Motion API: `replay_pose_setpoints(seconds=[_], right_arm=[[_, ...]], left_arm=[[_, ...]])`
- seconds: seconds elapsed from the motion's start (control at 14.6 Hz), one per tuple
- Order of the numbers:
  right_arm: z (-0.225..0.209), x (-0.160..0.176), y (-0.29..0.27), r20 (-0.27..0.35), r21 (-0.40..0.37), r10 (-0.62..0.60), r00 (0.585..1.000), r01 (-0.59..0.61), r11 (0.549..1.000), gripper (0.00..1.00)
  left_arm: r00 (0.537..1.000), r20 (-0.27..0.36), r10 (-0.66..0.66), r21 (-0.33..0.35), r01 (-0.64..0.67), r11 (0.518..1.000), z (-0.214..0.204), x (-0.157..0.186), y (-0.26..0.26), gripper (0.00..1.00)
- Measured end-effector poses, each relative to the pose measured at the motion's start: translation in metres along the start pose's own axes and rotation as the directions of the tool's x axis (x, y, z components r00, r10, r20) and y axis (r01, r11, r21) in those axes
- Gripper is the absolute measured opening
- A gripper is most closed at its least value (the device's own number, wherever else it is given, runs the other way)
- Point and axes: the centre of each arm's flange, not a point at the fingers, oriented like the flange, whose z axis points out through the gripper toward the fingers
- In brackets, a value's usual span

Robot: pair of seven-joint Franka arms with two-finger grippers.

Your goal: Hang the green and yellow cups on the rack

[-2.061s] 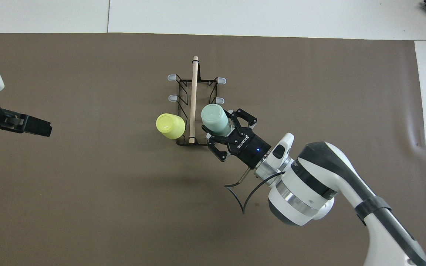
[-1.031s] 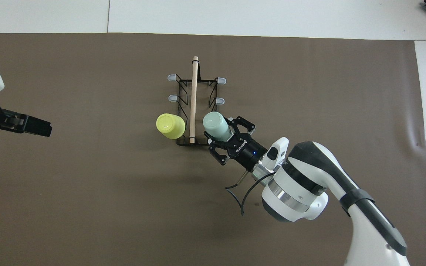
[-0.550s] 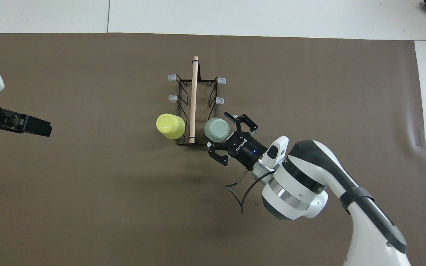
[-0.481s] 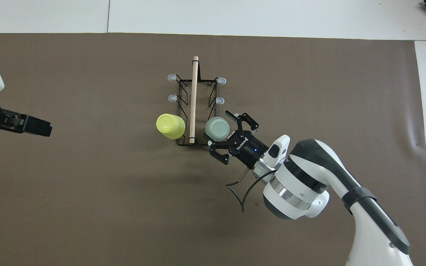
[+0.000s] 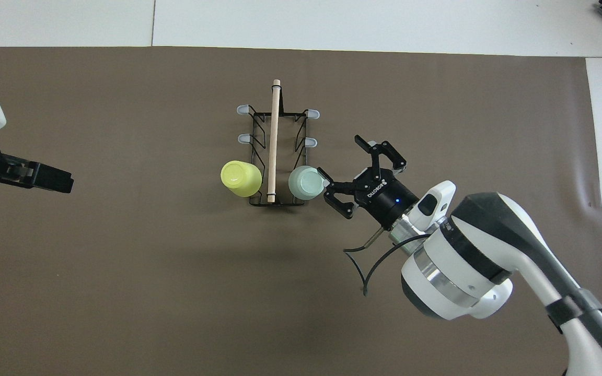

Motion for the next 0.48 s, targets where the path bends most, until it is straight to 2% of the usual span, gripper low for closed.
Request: replay_pose_setpoints(seconds=[0.21, 0.48], right_arm=[[-0.019, 0.033, 0.036, 0.045, -0.042, -0.073, 0.996, 0.075, 0.996, 1.00], [-0.042, 0.034, 0.111, 0.137, -0.085, -0.223, 0.965, 0.235, 0.968, 1.00]], left_arm=[[1.000, 0.000, 0.000, 0.000, 0.000, 1.000, 0.000, 0.000, 0.000, 1.00], [1.000, 0.000, 0.000, 0.000, 0.000, 1.000, 0.000, 0.000, 0.000, 1.00]])
